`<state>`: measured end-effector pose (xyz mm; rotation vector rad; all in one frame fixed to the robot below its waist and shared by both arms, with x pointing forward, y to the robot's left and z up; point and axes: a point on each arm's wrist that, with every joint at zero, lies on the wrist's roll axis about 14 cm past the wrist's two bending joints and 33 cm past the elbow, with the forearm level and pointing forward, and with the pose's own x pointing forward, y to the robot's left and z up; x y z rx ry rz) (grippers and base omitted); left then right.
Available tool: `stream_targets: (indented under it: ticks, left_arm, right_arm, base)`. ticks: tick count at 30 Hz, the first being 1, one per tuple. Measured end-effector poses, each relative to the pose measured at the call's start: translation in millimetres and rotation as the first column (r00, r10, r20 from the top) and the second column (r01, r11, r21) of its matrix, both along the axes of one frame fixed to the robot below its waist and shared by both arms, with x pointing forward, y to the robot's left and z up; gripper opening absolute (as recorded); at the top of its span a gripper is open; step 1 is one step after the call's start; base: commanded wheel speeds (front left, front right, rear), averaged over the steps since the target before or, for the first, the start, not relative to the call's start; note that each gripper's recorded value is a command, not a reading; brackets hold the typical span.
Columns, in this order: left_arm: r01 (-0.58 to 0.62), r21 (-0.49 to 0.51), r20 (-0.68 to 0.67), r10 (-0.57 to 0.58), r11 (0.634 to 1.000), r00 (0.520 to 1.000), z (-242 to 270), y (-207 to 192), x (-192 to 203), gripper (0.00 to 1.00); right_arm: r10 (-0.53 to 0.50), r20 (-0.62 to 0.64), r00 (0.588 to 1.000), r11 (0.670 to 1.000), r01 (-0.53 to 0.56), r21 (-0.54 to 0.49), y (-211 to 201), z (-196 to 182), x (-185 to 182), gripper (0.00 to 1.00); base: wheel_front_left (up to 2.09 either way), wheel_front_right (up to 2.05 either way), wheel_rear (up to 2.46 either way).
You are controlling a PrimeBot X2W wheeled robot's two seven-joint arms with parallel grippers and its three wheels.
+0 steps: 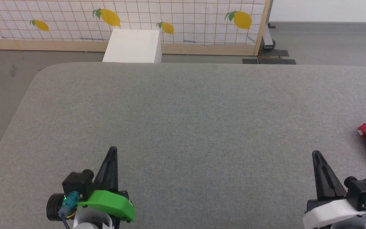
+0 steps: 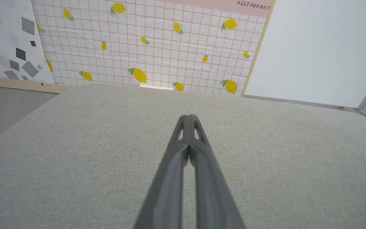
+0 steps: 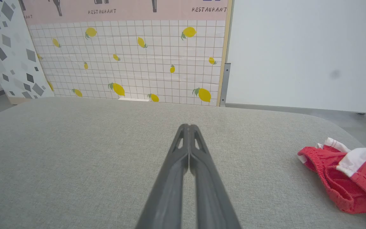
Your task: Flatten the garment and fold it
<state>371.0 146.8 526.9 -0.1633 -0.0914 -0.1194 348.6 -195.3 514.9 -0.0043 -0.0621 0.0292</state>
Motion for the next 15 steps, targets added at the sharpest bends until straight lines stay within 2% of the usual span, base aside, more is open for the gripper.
stream_targets:
  ticks: [15]
  left_arm:
    - [-0.015, 0.041, -0.012, 0.015, 0.999, 1.0, 0.1, 4.0, 0.9, 0.0]
  right_arm:
    - [0.018, -0.019, 1.0, 1.0, -0.018, -0.007, 6.0, -0.5, 2.9, 0.0]
  base:
    - [0.0, 0.0, 0.0]
